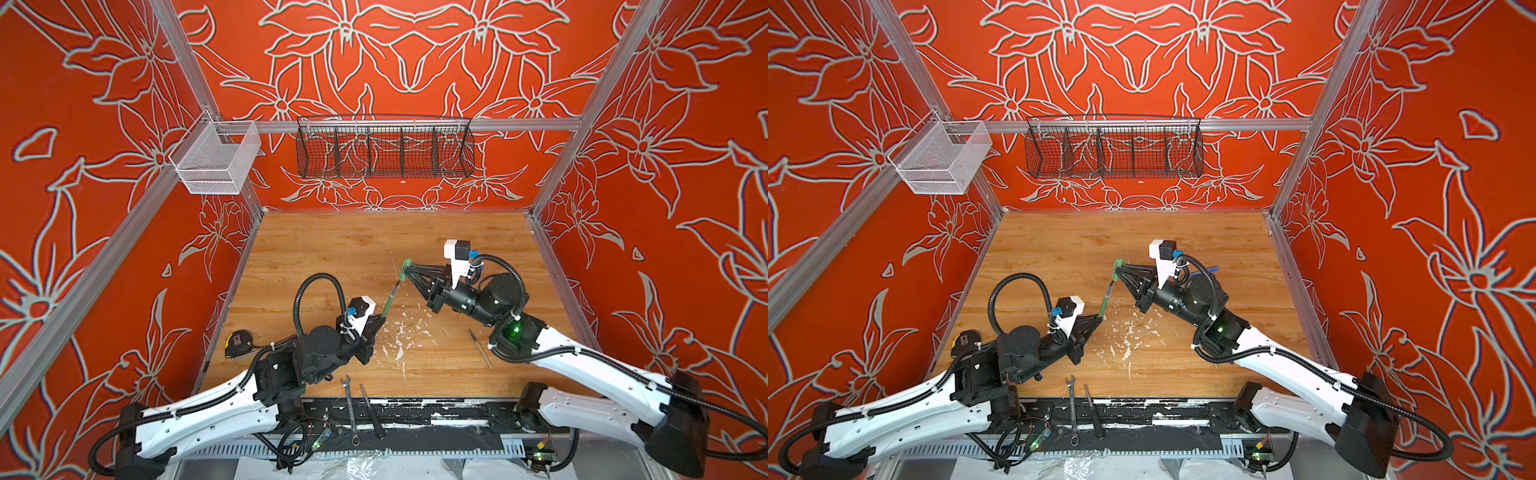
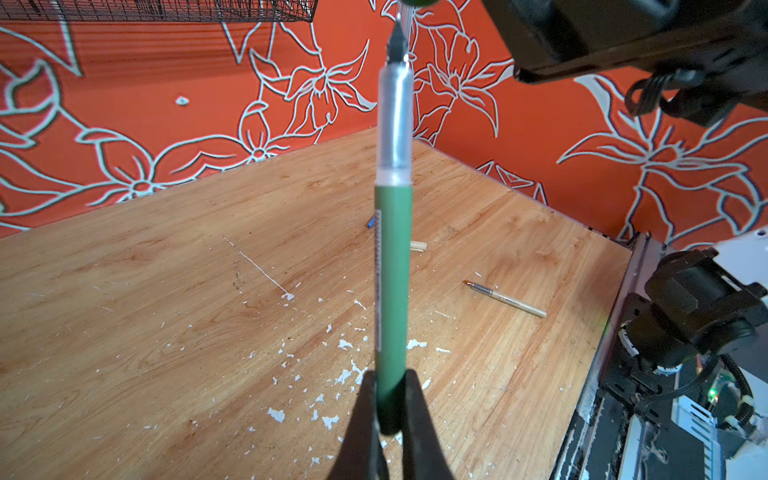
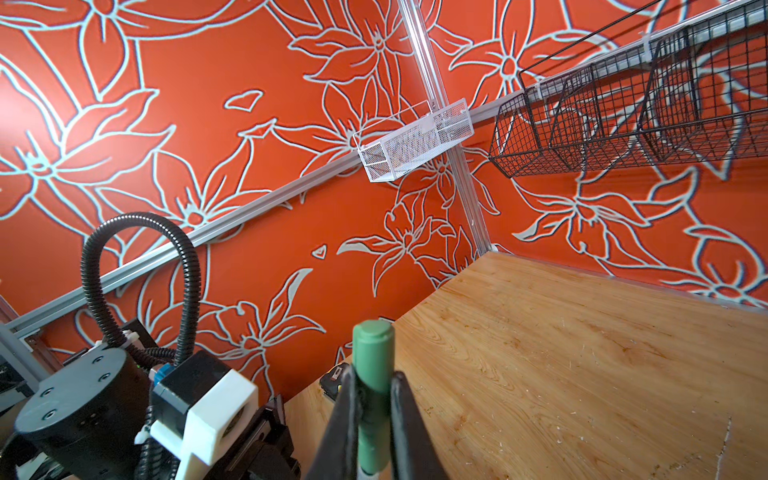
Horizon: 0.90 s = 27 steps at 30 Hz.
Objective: Insert the pens into the pen caps
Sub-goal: 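Bring the green cap with the right gripper down over the pen tip, then hold the pen with the left gripper and press the cap on with the right gripper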
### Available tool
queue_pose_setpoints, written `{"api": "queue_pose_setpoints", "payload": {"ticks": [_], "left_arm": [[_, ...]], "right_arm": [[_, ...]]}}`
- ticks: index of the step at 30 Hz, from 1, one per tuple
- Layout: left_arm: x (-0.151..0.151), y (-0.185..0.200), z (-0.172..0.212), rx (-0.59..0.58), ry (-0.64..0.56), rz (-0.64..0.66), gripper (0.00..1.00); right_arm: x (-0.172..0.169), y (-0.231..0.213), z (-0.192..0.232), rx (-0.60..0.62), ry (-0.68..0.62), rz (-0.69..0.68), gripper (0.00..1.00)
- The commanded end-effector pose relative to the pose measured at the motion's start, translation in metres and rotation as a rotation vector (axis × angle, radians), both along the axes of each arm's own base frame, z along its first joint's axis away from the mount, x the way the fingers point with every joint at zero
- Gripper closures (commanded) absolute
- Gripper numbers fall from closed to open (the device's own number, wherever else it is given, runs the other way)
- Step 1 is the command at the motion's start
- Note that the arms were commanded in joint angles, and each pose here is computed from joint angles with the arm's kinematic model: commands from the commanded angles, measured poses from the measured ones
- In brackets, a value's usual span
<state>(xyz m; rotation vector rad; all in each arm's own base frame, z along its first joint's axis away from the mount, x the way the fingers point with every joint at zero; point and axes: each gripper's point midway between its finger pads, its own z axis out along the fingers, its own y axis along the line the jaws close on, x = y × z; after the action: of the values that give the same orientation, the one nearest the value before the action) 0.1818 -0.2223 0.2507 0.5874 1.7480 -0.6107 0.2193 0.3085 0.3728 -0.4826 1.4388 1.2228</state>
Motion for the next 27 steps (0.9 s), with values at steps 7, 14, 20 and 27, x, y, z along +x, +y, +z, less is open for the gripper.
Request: {"api": "queue_pose_setpoints", "payload": {"ticks": [7,14,20,27], "left_arm": [[-0.001,0.001,0.005,-0.011,-0.013,-0.001,1.00],[-0.002,0.003,0.007,-0.015,-0.017,0.004,1.00],[-0.002,0.005,0.009,-0.022,-0.022,0.007,1.00],[-0.002,0.007,0.011,-0.033,-0.030,0.009,1.00]], "right_arm": [[-0.007,0.006,0.024,0.058,-0.048,0.034,1.00],[-0.006,0.011,0.018,0.062,-0.028,0.045,1.00],[-0.008,0.012,0.013,0.077,-0.011,0.052,1.00],[-0.007,0.013,0.008,0.064,-0.001,0.042,1.00]]}}
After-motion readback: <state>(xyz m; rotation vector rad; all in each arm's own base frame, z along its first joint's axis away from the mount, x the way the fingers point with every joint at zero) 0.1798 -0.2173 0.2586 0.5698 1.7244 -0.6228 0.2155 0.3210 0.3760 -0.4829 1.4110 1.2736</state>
